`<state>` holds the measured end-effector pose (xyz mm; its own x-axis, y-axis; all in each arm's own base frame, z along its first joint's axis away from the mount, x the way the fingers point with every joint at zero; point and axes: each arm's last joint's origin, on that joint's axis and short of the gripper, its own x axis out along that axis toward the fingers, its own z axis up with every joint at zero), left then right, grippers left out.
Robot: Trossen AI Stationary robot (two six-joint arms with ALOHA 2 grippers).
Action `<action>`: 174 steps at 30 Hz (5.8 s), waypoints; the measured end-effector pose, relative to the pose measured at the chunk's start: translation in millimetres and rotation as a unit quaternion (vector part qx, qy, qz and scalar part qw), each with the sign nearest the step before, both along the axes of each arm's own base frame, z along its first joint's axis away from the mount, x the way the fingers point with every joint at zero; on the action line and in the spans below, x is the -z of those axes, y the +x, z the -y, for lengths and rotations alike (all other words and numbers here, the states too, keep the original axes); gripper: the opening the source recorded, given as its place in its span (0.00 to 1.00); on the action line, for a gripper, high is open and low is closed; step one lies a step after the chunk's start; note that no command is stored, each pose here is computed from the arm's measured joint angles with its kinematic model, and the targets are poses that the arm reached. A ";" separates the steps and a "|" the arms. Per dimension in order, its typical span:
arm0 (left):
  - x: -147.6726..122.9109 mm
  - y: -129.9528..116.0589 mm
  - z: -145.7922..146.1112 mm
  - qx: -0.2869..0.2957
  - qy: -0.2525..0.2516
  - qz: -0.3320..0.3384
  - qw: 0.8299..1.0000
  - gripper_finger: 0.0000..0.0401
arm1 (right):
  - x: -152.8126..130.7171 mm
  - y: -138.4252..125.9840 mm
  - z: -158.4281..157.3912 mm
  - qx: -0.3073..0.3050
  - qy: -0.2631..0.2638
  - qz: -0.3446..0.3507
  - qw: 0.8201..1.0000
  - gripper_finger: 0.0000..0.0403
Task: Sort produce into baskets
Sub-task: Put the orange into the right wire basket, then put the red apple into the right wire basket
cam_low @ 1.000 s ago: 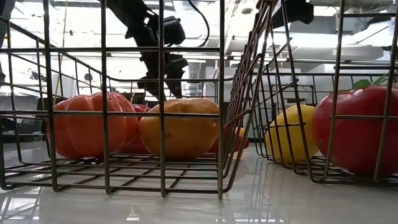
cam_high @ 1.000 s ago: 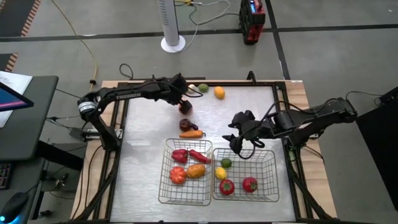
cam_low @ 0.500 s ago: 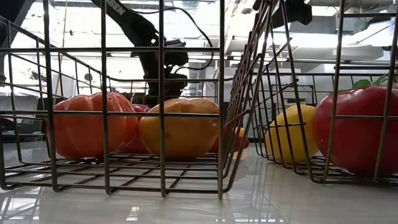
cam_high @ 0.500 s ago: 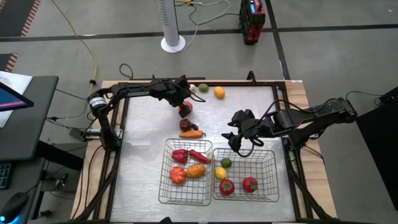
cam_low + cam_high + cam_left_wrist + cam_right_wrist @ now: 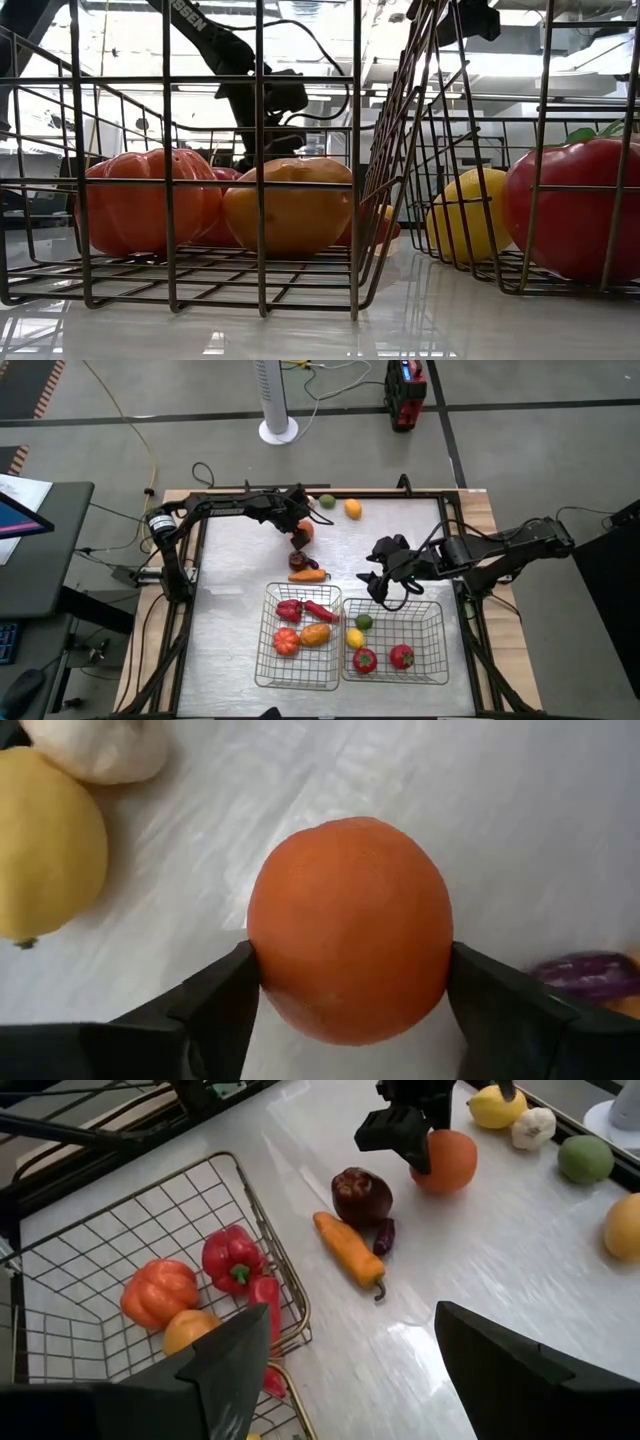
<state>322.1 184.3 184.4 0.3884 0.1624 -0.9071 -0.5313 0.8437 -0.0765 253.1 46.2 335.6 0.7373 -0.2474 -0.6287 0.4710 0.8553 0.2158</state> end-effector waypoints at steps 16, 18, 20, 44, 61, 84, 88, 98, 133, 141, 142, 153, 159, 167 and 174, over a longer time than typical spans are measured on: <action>-82.9 25.3 52.9 0.108 -0.039 0.188 0.975 0.64 | -16.7 -39.9 16.8 0.030 -0.030 -0.030 0.999 0.77; -92.0 33.7 70.0 0.121 -0.041 0.216 0.968 0.64 | -18.3 -45.4 20.7 0.033 -0.037 -0.037 0.998 0.77; -98.6 41.4 86.8 0.129 -0.051 0.236 0.962 0.64 | -18.8 -49.4 23.9 0.031 -0.045 -0.047 0.997 0.77; -117.7 68.1 236.5 0.045 -0.081 0.360 0.928 0.74 | -41.8 -98.0 19.2 -0.050 -0.046 -0.004 0.998 0.77; -114.1 66.7 172.1 -0.015 -0.073 0.311 0.948 0.85 | -39.3 -90.0 15.0 -0.050 -0.042 -0.005 0.998 0.77; -46.0 6.9 83.1 -0.080 -0.031 0.020 0.996 0.91 | -37.0 -76.4 21.0 0.006 -0.057 0.003 0.998 0.77; -34.4 6.4 83.3 -0.067 -0.022 0.030 0.997 0.92 | -35.9 -72.0 20.0 0.005 -0.057 0.004 0.998 0.77; -6.7 -5.9 87.0 -0.077 -0.005 -0.004 0.997 0.92 | -35.3 -65.5 12.0 -0.027 -0.056 0.010 0.998 0.77; -7.4 -8.8 87.2 -0.087 -0.040 0.009 0.995 0.62 | -36.3 -66.5 6.0 -0.036 -0.066 0.017 0.997 0.77; -54.2 21.0 91.2 -0.060 -0.054 0.169 0.982 0.62 | -36.4 -66.5 6.0 -0.035 -0.064 0.018 0.997 0.77; -60.4 25.7 95.0 -0.050 -0.056 0.189 0.979 0.62 | -36.4 -66.5 6.0 -0.035 -0.064 0.018 0.997 0.77; -106.2 63.1 167.1 0.070 -0.077 0.401 0.910 0.62 | -36.5 -67.0 6.0 -0.038 -0.066 0.017 0.997 0.77; -113.3 64.5 217.3 0.110 -0.091 0.433 0.890 0.63 | -36.3 -66.9 5.2 -0.054 -0.063 0.013 0.996 0.77; -113.0 61.9 240.2 0.122 -0.086 0.431 0.890 0.66 | -36.4 -66.9 5.2 -0.059 -0.067 0.012 0.996 0.77; -113.3 62.6 236.4 0.088 -0.120 0.433 0.889 0.67 | -36.3 -66.9 4.6 -0.066 -0.059 0.012 0.996 0.77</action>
<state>384.6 -52.1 297.7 0.9583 -0.1283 -0.2552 -0.0463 0.8119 -0.5819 186.1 41.6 372.0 0.7824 -0.2190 -0.5830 0.3487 0.9297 0.1188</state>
